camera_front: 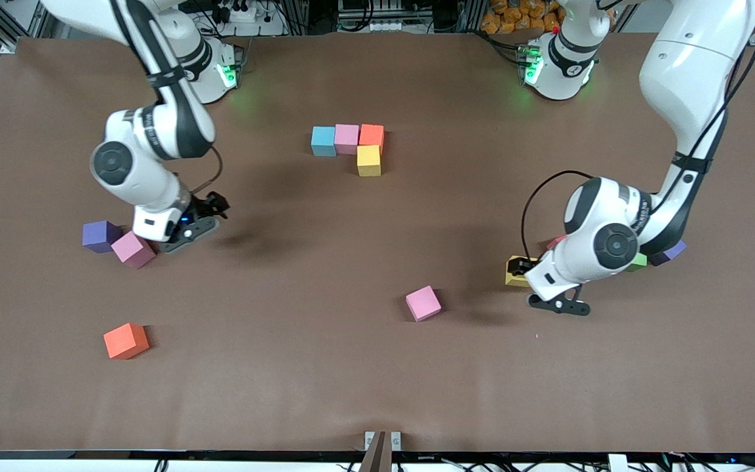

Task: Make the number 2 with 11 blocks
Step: 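Grasp the cyan cube with the right gripper while the left gripper lifts yellow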

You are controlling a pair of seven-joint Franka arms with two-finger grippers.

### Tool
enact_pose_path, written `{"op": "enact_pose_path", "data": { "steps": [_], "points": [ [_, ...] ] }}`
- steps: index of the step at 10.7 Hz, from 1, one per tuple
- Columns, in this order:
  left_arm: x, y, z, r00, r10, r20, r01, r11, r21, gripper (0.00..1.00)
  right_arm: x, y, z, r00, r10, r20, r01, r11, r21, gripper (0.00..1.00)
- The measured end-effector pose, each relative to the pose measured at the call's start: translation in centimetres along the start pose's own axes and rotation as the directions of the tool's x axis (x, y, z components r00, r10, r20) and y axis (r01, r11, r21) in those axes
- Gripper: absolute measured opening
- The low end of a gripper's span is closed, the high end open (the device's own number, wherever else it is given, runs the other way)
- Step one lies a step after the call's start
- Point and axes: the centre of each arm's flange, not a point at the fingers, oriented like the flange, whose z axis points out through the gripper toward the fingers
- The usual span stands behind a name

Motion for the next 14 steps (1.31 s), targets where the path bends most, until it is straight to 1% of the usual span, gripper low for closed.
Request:
{"op": "enact_pose_path", "data": {
  "steps": [3,6,7,9,10,12,14],
  "points": [
    [0.0,0.1,1.7,1.0,0.001,0.021,-0.001,1.0,-0.006,1.0,-3.4,3.2,1.9,0.999,0.017,0.038,-0.018,1.0,0.024,1.0],
    [-0.1,-0.1,3.4,0.999,-0.004,0.047,0.005,1.0,-0.012,1.0,-5.4,3.1,4.1,0.998,0.033,0.045,-0.034,0.999,0.021,1.0],
    [-0.2,-0.2,3.9,0.999,-0.005,0.053,0.006,1.0,-0.014,0.98,-5.8,3.0,4.7,0.998,0.039,0.048,-0.04,0.999,0.024,1.0],
    [0.0,-0.3,3.8,0.999,-0.018,0.047,0.018,1.0,-0.015,0.7,-6.0,3.0,5.1,0.998,0.05,0.046,-0.051,0.998,0.029,1.0],
    [0.3,-0.3,3.2,0.999,-0.034,0.034,0.035,0.999,-0.015,0.65,-5.9,3.0,5.1,0.998,0.052,0.043,-0.053,0.998,0.028,1.0],
    [0.4,0.2,0.9,0.998,-0.053,0.023,0.053,0.999,-0.005,0.65,-5.9,3.1,5.5,0.997,0.063,0.038,-0.064,0.998,0.028,1.0],
    [-0.5,2.6,-2.7,0.997,-0.064,0.032,0.063,0.998,0.025,0.65,-5.9,3.1,6.2,0.997,0.071,0.037,-0.072,0.997,0.027,1.0]
  ]
}}
